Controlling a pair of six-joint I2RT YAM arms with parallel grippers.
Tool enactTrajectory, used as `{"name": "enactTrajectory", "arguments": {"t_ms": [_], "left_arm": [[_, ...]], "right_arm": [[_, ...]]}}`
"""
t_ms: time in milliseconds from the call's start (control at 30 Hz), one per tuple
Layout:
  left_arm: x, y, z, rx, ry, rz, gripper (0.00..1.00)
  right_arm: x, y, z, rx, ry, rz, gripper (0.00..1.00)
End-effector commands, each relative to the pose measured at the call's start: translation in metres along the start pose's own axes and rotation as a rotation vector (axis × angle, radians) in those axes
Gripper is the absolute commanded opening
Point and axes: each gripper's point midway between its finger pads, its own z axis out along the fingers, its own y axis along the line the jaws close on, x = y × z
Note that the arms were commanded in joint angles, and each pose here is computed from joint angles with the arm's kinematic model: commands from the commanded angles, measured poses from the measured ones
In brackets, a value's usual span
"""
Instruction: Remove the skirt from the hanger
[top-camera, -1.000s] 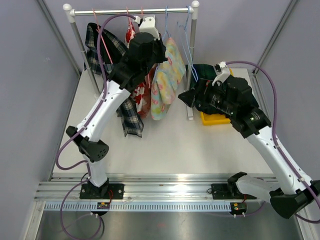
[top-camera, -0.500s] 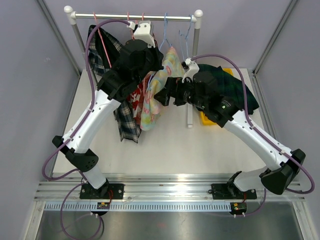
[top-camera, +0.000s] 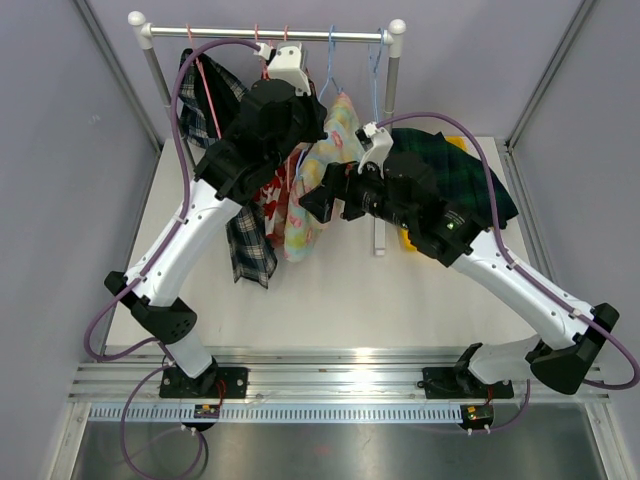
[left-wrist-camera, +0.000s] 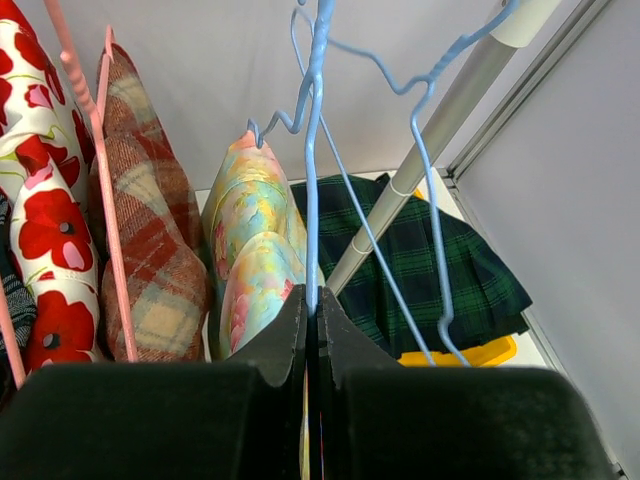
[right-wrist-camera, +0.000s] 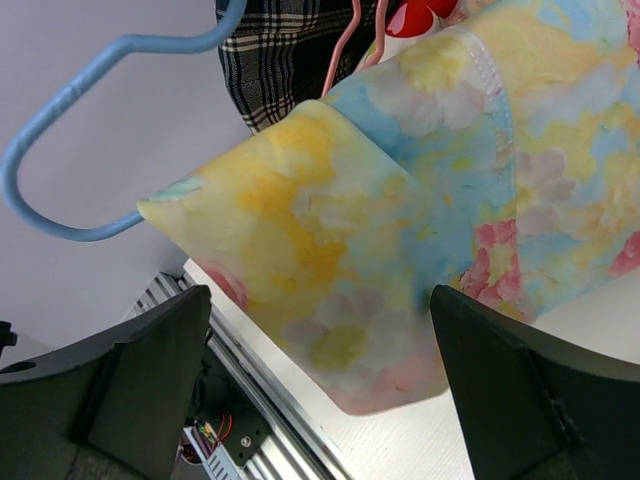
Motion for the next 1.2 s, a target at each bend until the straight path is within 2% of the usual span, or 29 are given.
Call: {"name": "enactTrajectory", "arguments": {"t_ms": [0,100,133,267,467,500,567,600,633,767,800,900,933,967,1000,1067,1100,1167], "left_arm": [[-0.042,-0.014,-0.018,0.061,-0.131,-0.020,0.00],[-0.042,-0.012,-0.018,0.054,-0.130,-0.016,0.00],[-0.041,-0.012,-0.018,0.056,-0.127,-0.018,0.00],[-0.044,-0.013,-0.023,0.067,-0.134,-0.029,0.00],[-0.041,-0.014,-0.027,0.079,-0.128,-0.040,0.00],[-0.041,-0.014,-0.029,0.083,-0.128,-0.043,0.00],[-0.042,-0.014,-0.031,0.090,-0.134,-0.045,0.00],[-0.040,-0.014,-0.030,0.088,-0.129,-0.040,0.00],[-0.041,-0.013,-0.032,0.084,-0.133,-0.037,0.00],[-0.051,-0.004,-0.037,0.045,-0.156,-0.002,0.00],[-0.056,-0.002,-0.040,0.034,-0.169,0.018,0.00],[-0.078,0.009,-0.046,-0.020,-0.212,0.038,0.00],[-0.093,0.016,-0.052,-0.042,-0.236,0.046,0.00],[-0.093,0.018,-0.048,-0.054,-0.232,0.053,0.00],[-0.097,0.021,-0.048,-0.065,-0.238,0.057,0.00],[-0.109,0.026,-0.051,-0.076,-0.267,0.059,0.00],[-0.112,0.026,-0.051,-0.080,-0.276,0.063,0.00],[-0.118,0.028,-0.051,-0.082,-0.293,0.062,0.00]], "right_arm": [[-0.016,0.009,-0.009,-0.011,-0.066,-0.026,0.99],[-0.008,0.008,-0.010,-0.012,-0.057,-0.028,0.99],[-0.007,0.002,-0.009,0.017,-0.066,-0.025,0.96],[-0.001,-0.007,-0.005,0.049,-0.057,-0.022,0.70],[0.002,-0.014,0.002,0.074,-0.060,-0.029,0.44],[0.005,-0.015,0.003,0.074,-0.057,-0.029,0.30],[0.004,-0.014,0.004,0.068,-0.065,-0.026,0.22],[0.007,-0.013,0.004,0.062,-0.061,-0.025,0.04],[0.012,-0.017,0.005,0.069,-0.051,-0.023,0.00],[0.045,-0.039,-0.011,0.125,-0.013,0.020,0.00],[0.080,-0.059,-0.014,0.165,0.049,0.034,0.00],[0.120,-0.076,-0.037,0.200,0.099,0.110,0.00],[0.159,-0.095,-0.046,0.244,0.170,0.129,0.00],[0.163,-0.096,-0.059,0.241,0.148,0.180,0.00],[0.192,-0.111,-0.069,0.277,0.191,0.206,0.00],[0.199,-0.114,-0.087,0.284,0.169,0.268,0.00],[0.215,-0.124,-0.096,0.321,0.201,0.279,0.00],[0.211,-0.130,-0.110,0.358,0.157,0.300,0.00]]}}
